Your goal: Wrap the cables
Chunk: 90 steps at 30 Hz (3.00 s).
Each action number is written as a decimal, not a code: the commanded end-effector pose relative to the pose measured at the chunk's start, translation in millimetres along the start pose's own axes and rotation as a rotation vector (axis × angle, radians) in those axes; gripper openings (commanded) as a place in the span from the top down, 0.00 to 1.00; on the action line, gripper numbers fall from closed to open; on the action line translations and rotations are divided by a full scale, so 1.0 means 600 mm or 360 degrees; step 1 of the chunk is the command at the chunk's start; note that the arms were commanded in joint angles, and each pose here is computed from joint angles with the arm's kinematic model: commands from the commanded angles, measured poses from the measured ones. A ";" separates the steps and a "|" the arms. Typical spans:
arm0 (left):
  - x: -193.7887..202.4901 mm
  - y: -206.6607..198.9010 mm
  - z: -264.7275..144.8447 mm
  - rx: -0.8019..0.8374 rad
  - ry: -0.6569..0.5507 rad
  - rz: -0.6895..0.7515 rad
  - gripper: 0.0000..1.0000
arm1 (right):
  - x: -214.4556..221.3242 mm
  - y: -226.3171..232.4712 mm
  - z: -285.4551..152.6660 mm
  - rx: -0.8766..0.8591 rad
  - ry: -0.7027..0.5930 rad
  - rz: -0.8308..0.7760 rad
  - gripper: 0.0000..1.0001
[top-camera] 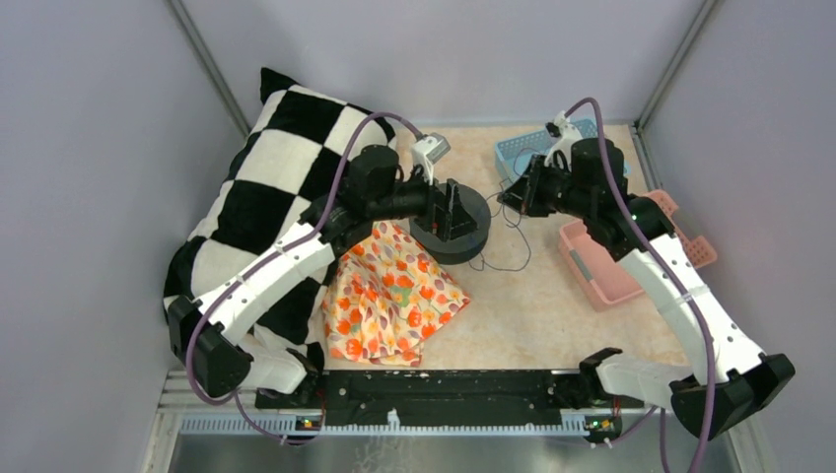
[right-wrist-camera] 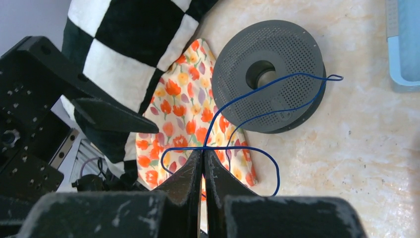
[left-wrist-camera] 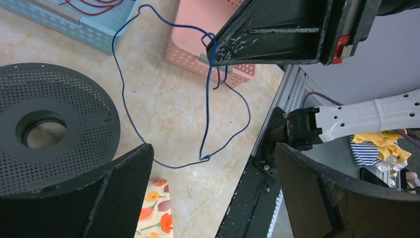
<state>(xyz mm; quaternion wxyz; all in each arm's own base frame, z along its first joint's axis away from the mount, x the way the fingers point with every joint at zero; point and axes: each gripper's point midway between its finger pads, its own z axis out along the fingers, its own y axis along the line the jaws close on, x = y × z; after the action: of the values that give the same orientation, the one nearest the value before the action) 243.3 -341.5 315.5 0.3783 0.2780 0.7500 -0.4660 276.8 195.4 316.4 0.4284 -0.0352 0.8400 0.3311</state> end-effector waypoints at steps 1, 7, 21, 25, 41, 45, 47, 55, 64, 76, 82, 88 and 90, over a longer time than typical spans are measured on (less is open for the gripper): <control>-0.037 -0.012 -0.001 0.0004 -0.0098 0.0057 0.02 | -0.051 0.029 -0.004 -0.0036 -0.0139 -0.0024 1.00; -0.037 -0.033 0.009 0.0147 -0.0168 0.0021 0.02 | -0.048 0.050 0.011 -0.0155 -0.0120 0.0025 1.00; -0.043 0.014 0.053 0.0015 -0.0204 0.0039 0.36 | -0.043 0.063 0.000 -0.0203 -0.0097 0.0013 1.00; -0.046 0.015 0.061 0.0022 -0.0207 0.0019 0.71 | -0.033 0.053 -0.004 -0.0165 -0.0087 0.0023 1.00; -0.148 -0.012 -0.039 -0.0178 -0.0491 0.0082 1.00 | 0.065 -0.081 -0.014 0.0350 0.0081 -0.0007 1.00; -0.140 -0.049 -0.038 0.0007 -0.0436 0.0046 1.00 | 0.117 -0.132 -0.035 0.0546 0.0205 -0.0025 1.00; -0.123 -0.055 -0.030 0.0079 -0.0392 0.0002 1.00 | 0.150 -0.149 -0.049 0.0601 0.0254 0.0013 0.92; -0.040 -0.028 0.004 0.0143 -0.0253 -0.0154 1.00 | 0.176 -0.141 -0.079 0.0524 0.0204 0.0088 0.41; -0.041 -0.027 0.004 0.0139 -0.0258 -0.0149 1.00 | 0.051 -0.026 -0.067 0.0055 -0.0205 0.0165 0.34; -0.054 -0.032 0.000 0.0156 -0.0320 -0.0129 1.00 | 0.053 0.022 -0.041 -0.0288 -0.0274 0.0500 0.26; -0.060 -0.024 -0.003 0.0101 -0.0335 -0.0104 1.00 | 0.055 0.005 -0.042 -0.0181 -0.0276 0.0518 0.28; -0.064 -0.012 -0.016 -0.0002 -0.0362 -0.0054 1.00 | 0.036 -0.052 -0.086 0.0138 -0.0422 0.0524 0.23; -0.068 -0.010 -0.023 -0.0020 -0.0391 -0.0033 1.00 | 0.012 -0.047 -0.107 0.0093 -0.0530 0.0518 0.20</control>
<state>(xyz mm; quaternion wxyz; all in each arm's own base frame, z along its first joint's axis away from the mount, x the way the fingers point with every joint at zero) 256.6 -347.6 326.6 0.4107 0.2055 0.7304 -0.5056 238.9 164.6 271.0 0.4264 0.1487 0.8102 0.3737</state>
